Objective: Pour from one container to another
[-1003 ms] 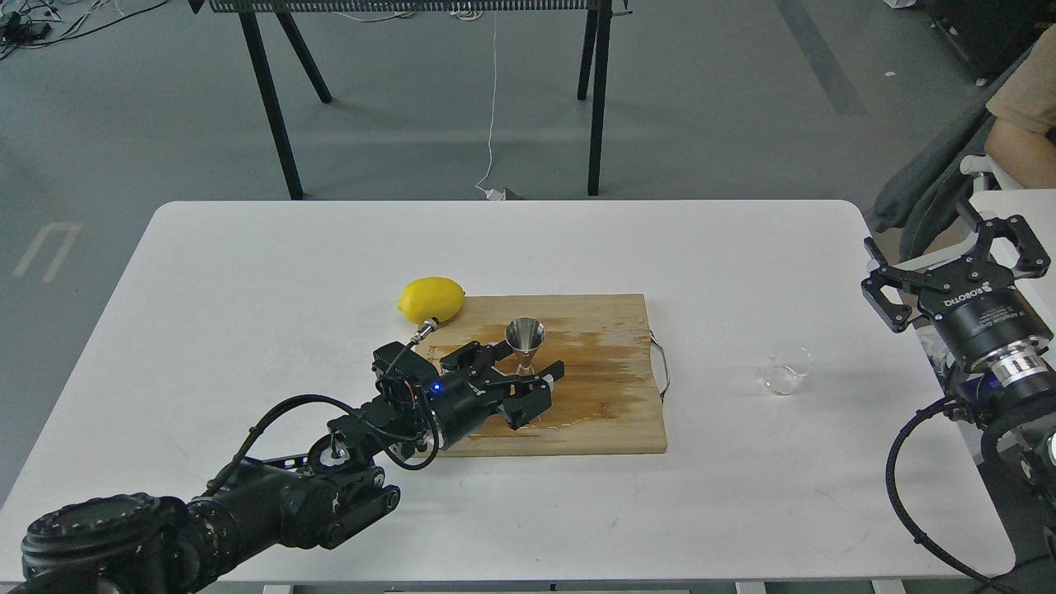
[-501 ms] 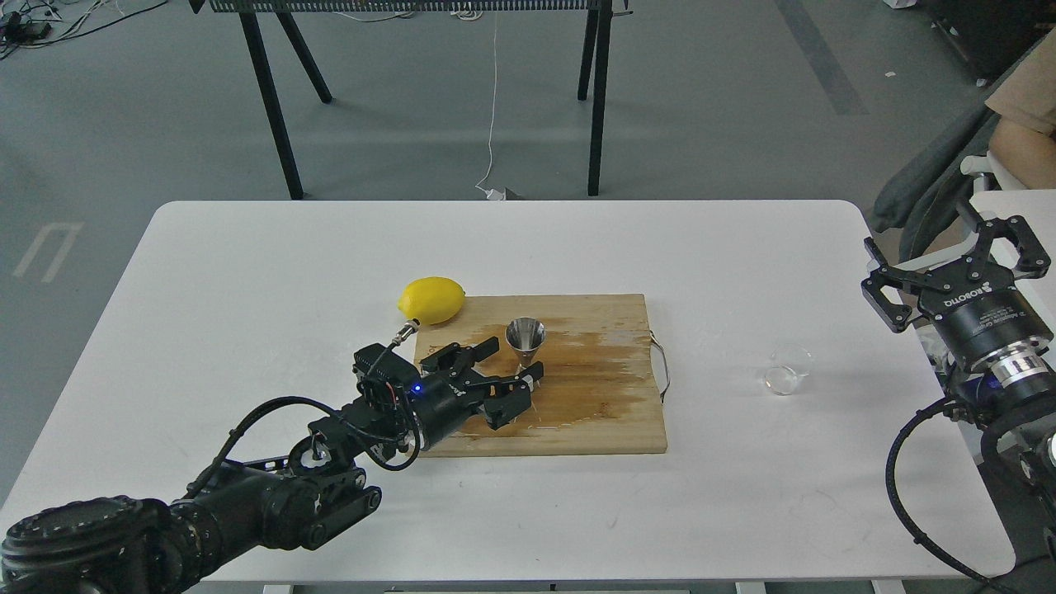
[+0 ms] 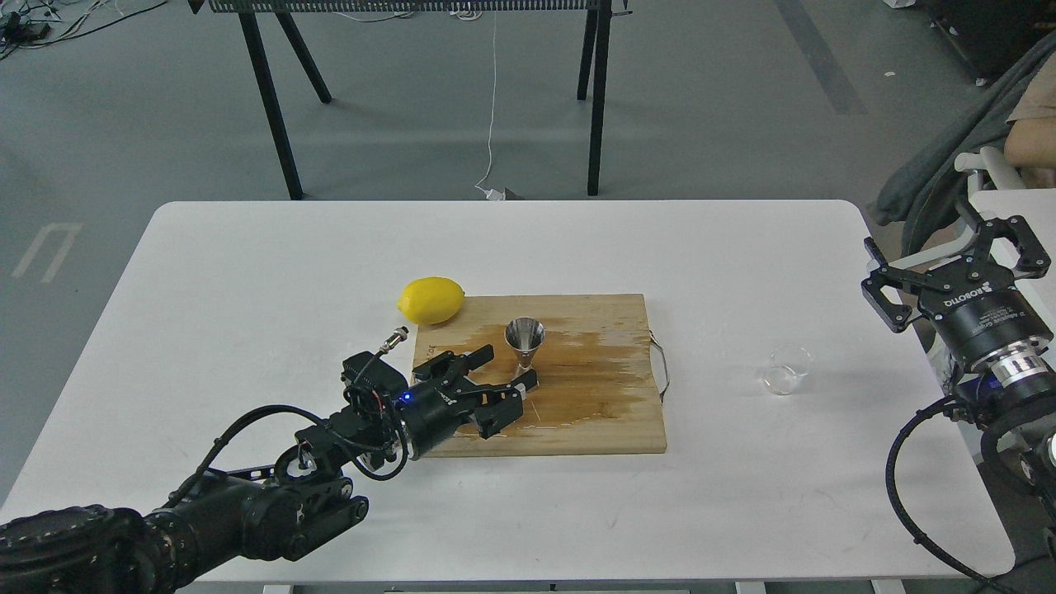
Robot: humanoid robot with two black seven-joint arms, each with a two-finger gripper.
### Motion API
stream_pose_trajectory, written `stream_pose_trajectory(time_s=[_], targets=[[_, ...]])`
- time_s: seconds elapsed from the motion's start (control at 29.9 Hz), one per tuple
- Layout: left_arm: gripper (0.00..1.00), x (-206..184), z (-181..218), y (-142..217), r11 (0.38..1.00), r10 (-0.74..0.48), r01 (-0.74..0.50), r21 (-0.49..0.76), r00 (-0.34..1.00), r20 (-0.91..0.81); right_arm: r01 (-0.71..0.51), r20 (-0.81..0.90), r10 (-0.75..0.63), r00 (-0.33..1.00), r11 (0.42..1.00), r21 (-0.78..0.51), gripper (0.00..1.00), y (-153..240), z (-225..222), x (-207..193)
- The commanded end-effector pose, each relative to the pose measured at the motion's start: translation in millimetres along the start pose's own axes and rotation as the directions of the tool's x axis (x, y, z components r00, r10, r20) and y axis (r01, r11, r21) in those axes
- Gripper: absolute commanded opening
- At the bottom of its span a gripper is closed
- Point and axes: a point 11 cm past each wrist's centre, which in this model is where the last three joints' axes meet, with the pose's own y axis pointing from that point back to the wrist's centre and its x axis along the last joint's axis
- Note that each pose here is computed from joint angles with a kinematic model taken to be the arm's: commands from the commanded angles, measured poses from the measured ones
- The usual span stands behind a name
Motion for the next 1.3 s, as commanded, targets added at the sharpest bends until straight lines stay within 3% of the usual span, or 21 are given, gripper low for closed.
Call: stream_pose_trajectory(time_s=[0.0,0.2,0.33,0.6,0.8,1.0,1.14,1.27], targets=[[0.88,8.7,-14.5,14.3,1.0,0.008,-0.008,0.02,1.0,0.009,0.0,0.0,0.0,1.0,1.0,0.0,0.99,-0.2,-0.1,-0.2],[0.87,32.7,-57.5,59.5,0.995,0.009,-0.014,0.096,0.999,0.05,0.001,0.0,-0.001,1.0,1.0,0.002,0.99,-0.2,-0.6,-0.3],[0.88,60.5,-75.9,87.1,0.982,0.091,-0.083,0.167,0.995,-0.042,0.005,0.001,-0.005,1.0,1.0,0.001,0.99,-0.4,0.0,-1.7],[0.88,119.2,-84.6,117.5,0.986,0.076,0.003,0.165,0.881,-0.467,0.01,0.003,-0.01,1.0,1.0,-0.001,0.99,-1.3,1.0,-3.0],[0.89,169.8,-92.6,142.6,0.999,-0.008,0.046,0.027,0.639,-0.769,0.01,0.003,-0.01,1.0,1.0,-0.007,0.99,-1.5,2.7,-3.2],[0.92,213.1,-144.5,183.5,0.959,0.282,-0.174,0.225,0.488,-0.826,0.016,0.014,-0.016,1.0,1.0,-0.012,0.99,-3.4,8.2,-4.2],[0.92,229.2,-178.6,214.4,0.861,0.471,-0.341,0.377,0.258,-0.843,0.022,0.026,-0.021,0.999,0.999,-0.044,0.99,-7.1,22.5,-5.4],[0.93,230.7,-197.4,233.7,0.767,0.55,-0.429,0.478,0.055,-0.833,0.027,0.043,-0.025,0.999,0.998,-0.05,0.99,-8.5,28.2,-5.9]])
